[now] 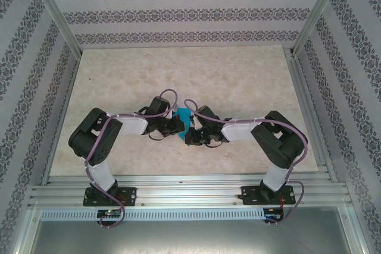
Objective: Fold a paper plane with a square sheet of paper (fold left side to right side)
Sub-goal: Fourth fold the wing at the center of the table.
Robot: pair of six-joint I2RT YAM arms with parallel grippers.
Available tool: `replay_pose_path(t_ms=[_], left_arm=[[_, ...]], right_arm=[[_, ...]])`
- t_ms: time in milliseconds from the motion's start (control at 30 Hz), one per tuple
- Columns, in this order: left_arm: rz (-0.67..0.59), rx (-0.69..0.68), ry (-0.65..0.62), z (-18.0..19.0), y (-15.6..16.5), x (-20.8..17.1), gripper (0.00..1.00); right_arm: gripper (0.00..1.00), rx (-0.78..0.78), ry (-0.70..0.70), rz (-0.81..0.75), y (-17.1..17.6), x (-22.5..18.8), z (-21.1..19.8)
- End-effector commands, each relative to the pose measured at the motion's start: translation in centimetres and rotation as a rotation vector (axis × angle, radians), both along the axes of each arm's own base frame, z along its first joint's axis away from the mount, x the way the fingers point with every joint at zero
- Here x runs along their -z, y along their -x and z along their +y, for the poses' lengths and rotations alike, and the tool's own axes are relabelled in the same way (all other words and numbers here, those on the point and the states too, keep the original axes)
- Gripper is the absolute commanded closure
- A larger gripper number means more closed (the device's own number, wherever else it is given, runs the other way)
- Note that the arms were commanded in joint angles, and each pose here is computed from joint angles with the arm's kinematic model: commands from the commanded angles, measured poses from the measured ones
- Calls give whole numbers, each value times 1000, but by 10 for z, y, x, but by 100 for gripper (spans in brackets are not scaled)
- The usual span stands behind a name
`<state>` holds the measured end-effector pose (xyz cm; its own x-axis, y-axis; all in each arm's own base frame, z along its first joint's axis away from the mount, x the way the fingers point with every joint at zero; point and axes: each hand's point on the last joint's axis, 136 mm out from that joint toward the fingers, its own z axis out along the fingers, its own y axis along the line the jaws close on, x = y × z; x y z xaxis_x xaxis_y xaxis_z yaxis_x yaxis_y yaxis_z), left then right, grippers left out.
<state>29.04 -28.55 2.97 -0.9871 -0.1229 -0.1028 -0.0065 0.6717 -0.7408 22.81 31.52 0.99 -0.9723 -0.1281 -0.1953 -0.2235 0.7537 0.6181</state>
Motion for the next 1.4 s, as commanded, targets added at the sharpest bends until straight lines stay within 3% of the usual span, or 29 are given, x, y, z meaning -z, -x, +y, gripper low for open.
replay_pose_path(t_ms=[0,633,1367], left_arm=[[-47,16,42,-15,-10,-13,94],[-67,-15,-203,12,-31,34,94],[-166,-62,-215,37,-108,17,90]], right_arm=[[95,-1,238,138,36,55,-44],[94,-9,323,189,49,68,-60],[95,-19,351,221,59,74,-66]])
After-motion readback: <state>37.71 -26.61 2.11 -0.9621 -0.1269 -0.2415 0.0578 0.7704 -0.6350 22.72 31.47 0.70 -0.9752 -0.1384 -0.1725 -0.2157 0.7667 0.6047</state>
